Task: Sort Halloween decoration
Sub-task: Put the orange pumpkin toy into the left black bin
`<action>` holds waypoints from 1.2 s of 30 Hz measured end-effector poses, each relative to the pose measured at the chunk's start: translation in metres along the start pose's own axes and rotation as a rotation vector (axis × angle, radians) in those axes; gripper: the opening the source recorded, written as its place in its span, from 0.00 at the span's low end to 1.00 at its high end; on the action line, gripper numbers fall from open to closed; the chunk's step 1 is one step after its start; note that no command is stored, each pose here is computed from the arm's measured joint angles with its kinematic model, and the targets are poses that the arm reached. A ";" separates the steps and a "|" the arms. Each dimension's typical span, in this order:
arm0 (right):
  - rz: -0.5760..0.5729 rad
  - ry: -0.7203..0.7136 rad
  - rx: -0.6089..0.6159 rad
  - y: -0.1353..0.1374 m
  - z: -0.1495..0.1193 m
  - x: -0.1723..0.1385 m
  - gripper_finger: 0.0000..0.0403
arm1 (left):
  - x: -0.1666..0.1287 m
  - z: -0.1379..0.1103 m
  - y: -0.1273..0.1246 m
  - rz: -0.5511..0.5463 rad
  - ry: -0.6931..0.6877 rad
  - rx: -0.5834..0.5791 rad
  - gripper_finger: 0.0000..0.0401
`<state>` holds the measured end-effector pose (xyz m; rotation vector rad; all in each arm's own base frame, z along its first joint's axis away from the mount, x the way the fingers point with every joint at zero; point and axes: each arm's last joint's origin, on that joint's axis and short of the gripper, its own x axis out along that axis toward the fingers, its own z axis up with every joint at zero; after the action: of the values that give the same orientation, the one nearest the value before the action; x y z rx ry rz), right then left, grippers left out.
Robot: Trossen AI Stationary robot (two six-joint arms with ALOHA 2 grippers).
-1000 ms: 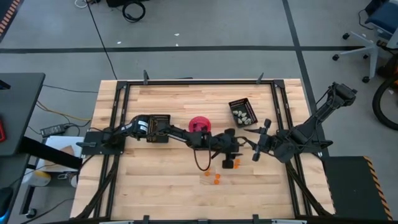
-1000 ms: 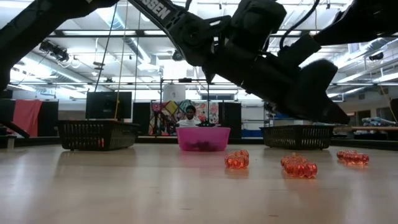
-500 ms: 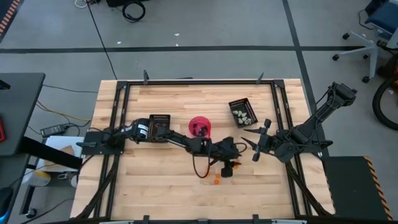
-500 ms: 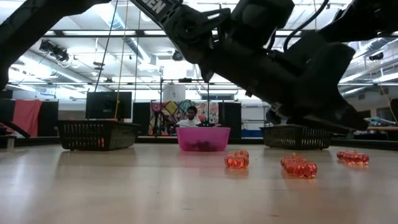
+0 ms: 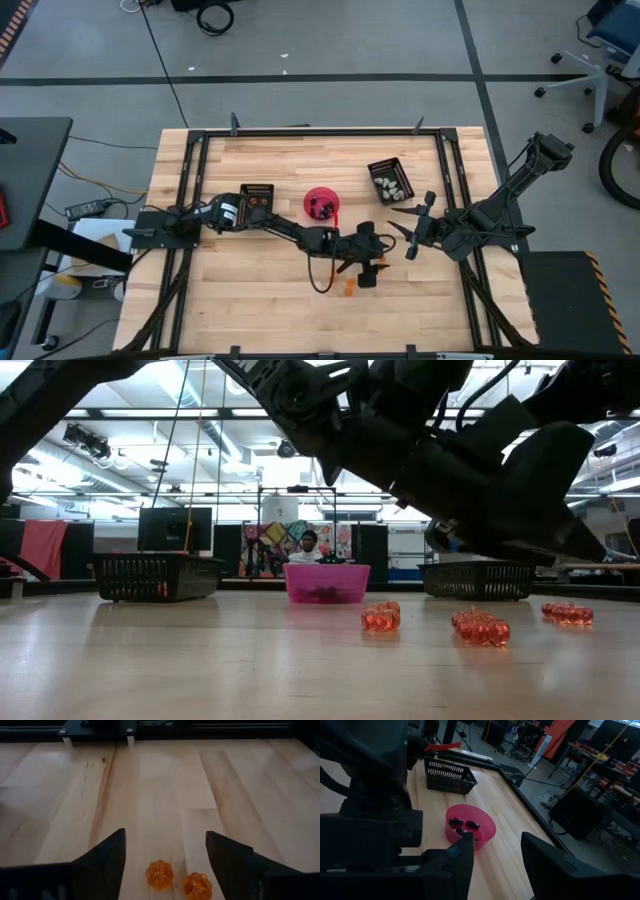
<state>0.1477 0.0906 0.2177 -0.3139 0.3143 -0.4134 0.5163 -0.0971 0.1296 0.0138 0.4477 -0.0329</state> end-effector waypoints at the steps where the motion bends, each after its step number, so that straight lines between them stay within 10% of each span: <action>1: 0.000 0.000 0.000 0.000 0.000 0.000 0.41 | 0.001 -0.002 0.000 0.000 0.001 0.000 0.62; 20: 0.008 0.001 -0.003 0.000 0.000 0.000 0.41 | 0.033 -0.052 -0.008 -0.007 -0.047 0.002 0.63; 36: 0.028 0.004 -0.009 0.001 0.000 0.000 0.41 | 0.033 -0.058 -0.012 -0.026 0.000 0.067 0.25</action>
<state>0.1478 0.0915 0.2172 -0.3176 0.3240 -0.3849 0.5206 -0.1090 0.0635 0.0738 0.4462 -0.0738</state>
